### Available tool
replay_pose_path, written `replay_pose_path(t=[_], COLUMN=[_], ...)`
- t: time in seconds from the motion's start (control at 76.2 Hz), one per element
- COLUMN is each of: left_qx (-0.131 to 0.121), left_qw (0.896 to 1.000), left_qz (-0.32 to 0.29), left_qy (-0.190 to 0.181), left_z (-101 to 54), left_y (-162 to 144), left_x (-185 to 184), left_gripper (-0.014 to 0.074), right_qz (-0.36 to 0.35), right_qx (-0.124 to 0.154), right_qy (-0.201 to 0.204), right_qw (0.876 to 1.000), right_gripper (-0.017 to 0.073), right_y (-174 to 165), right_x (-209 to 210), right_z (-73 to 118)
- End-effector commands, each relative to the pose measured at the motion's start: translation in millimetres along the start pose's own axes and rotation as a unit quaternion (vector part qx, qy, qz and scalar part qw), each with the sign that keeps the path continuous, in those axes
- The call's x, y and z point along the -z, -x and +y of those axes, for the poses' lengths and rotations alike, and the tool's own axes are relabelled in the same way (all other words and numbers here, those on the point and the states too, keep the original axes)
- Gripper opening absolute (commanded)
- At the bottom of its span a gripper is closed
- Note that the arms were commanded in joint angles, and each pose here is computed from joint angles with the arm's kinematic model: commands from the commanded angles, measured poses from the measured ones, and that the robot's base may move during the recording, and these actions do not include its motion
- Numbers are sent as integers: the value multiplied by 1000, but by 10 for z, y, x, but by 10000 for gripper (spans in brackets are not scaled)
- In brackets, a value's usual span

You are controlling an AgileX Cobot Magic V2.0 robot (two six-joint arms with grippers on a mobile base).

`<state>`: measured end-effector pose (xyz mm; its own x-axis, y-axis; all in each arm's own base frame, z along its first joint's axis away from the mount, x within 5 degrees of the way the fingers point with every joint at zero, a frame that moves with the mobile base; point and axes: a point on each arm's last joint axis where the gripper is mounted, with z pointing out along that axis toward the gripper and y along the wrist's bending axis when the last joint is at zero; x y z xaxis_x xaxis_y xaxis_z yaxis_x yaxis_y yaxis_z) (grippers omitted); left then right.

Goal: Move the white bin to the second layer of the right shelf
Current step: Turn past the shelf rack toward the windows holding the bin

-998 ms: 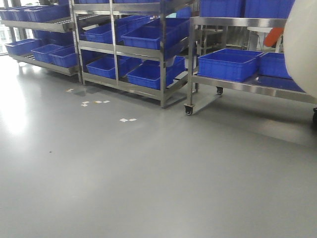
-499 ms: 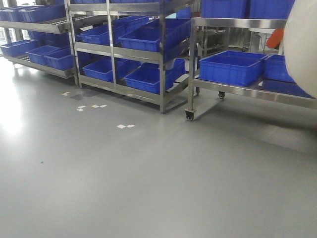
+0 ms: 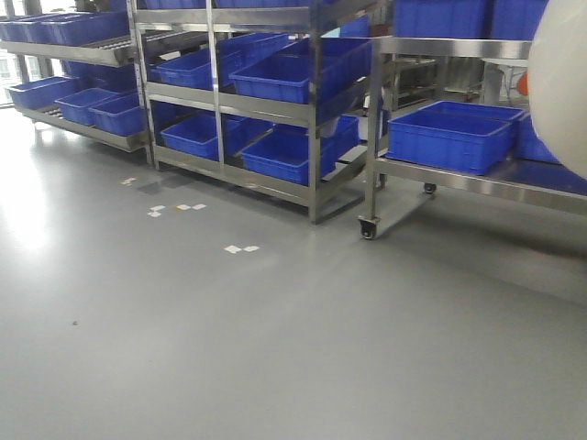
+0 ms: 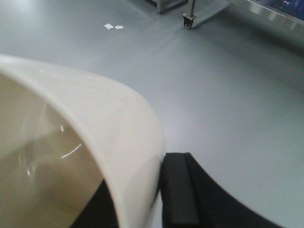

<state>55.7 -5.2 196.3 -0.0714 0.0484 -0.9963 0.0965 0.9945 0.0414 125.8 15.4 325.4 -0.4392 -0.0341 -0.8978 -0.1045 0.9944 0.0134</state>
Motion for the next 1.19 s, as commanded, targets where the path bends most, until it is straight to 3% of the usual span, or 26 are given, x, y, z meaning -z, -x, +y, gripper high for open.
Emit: replay_pose_path(t=[0.0,1.182], left_qx=[1,1], left_qw=[999,999], left_qz=[-32,-32], left_qy=[-1,-1], left_z=[-4,-4], left_y=[-37,-37], left_x=[-9,-9], left_gripper=[85,85], right_qz=[-63,-63], right_qx=[-1,-1], right_qy=[1,1], right_qw=[998,998], right_gripper=[55,55], right_y=[181,181], right_x=[50,50], right_z=[-1,-1])
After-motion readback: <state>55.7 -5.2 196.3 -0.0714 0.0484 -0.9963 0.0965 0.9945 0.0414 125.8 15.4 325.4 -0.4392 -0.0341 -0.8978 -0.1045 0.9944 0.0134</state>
